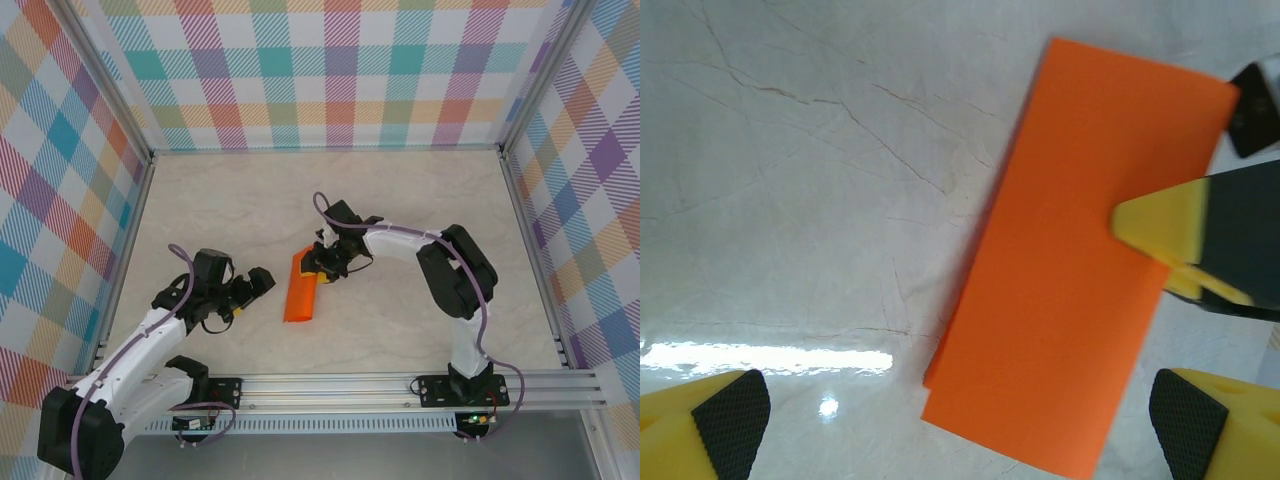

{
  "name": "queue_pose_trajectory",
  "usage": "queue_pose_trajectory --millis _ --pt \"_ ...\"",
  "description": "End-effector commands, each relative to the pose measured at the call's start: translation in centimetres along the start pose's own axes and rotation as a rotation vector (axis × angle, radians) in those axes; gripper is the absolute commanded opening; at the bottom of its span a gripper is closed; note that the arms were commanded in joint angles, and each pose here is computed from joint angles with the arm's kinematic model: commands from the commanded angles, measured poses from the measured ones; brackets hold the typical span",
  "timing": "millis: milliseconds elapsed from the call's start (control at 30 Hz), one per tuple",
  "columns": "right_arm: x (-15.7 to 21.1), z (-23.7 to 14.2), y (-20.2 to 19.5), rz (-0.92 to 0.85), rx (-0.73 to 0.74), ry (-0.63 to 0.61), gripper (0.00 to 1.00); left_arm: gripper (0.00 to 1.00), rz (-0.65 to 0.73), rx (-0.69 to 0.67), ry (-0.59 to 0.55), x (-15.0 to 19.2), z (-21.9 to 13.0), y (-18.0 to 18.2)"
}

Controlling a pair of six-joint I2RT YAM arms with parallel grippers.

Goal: Fold a paper plane with a square sheet of paper (pick it up from the middle)

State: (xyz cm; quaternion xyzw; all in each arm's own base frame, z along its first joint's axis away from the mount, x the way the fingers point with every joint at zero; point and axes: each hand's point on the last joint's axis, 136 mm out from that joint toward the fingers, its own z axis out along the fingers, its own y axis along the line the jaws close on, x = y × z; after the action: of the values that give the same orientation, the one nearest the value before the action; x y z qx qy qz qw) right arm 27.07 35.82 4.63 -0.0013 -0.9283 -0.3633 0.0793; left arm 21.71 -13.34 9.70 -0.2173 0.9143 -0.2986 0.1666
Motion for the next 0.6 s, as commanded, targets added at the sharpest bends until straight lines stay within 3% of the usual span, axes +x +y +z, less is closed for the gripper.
queue_pose_trajectory --millis 0,167,367,567 --pt "0.1 -0.3 -1.3 -0.024 0.002 0.024 0.40 0.98 -0.011 0.056 0.013 -0.5 0.2 -1.5" --pt "-0.3 -1.0 -4.2 0.000 0.060 0.023 0.52 0.95 -0.002 0.055 0.051 0.0 1.3 -2.2" --pt "-0.2 -2.0 -4.9 0.003 0.104 0.013 0.68 0.92 0.046 0.053 0.103 0.8 3.0 -3.8" --pt "0.1 -3.9 -4.9 0.031 0.134 -0.060 0.74 0.86 0.099 0.041 0.157 1.6 4.8 -5.0"
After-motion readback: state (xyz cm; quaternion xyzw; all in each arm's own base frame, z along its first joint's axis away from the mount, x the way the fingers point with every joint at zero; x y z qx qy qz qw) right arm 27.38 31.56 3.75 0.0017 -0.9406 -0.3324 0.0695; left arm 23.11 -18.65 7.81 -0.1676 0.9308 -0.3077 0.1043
